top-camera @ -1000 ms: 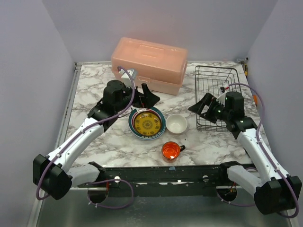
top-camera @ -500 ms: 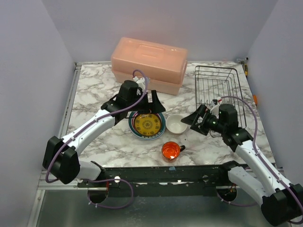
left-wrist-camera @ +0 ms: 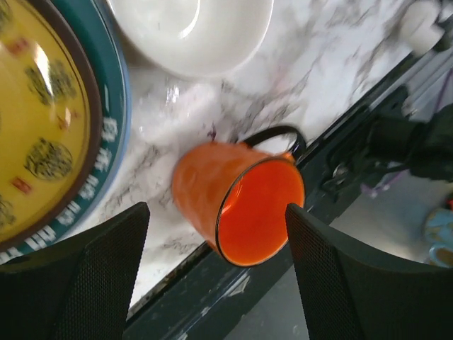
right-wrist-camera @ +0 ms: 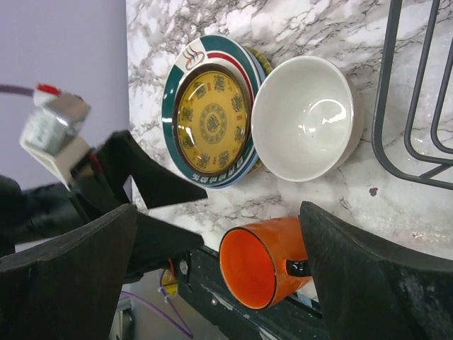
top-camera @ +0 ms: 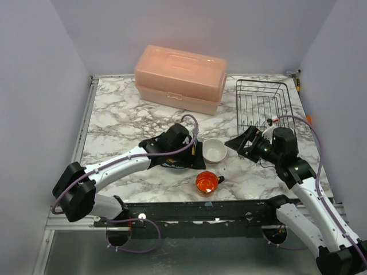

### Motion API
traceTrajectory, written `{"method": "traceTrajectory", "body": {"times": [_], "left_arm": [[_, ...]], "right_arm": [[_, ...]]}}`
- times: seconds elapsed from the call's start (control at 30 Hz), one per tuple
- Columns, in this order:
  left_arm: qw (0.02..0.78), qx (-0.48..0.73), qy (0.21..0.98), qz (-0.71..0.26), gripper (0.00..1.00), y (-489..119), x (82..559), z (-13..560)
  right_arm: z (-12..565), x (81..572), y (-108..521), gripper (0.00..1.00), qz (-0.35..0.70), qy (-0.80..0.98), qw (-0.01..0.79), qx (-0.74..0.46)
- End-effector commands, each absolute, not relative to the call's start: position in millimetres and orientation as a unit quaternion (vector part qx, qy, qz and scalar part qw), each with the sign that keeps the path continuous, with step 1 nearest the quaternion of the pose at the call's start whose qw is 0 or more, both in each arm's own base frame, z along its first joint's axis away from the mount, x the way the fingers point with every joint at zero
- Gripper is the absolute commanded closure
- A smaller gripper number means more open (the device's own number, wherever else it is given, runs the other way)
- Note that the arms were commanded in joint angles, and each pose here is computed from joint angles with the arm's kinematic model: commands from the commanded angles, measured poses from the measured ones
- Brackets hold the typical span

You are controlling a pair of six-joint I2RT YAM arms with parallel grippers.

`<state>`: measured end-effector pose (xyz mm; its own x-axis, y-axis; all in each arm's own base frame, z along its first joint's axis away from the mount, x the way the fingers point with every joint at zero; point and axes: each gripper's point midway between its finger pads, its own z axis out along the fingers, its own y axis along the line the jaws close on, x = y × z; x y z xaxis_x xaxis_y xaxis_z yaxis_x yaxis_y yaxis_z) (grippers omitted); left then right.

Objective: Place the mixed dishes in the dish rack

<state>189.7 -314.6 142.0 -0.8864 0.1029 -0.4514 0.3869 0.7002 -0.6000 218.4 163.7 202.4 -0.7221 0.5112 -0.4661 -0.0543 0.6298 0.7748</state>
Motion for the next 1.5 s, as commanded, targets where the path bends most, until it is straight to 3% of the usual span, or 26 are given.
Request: {"method": "traceTrajectory", "body": {"times": [0.0,0.33,0.63,1.17,1.47], "left_arm": [[0.235,0.133,0.919,-0.288,0.23,-300,175,116],[0.254,0.166,0.93,-0.208,0.31,-312,165,93],[0.26,0.195,0.936,-0.136,0.47,-311,162,76],[0.246,0.234,0.933,-0.115,0.7,-323,150,66],[0.266,0.256,0.925,-0.093,0.97,-320,159,78]], "right_arm": [[191,214,163,0.0,0.396,0.845,0.335,0.129],[180,210,158,0.0,0.378,0.854,0.334,0.126],[170,212,140,0.0,0.33,0.865,0.349,0.145],[152,216,133,0.0,0.295,0.881,0.332,0.16],[145,217,128,0.0,0.281,0.885,0.329,0.173]]}}
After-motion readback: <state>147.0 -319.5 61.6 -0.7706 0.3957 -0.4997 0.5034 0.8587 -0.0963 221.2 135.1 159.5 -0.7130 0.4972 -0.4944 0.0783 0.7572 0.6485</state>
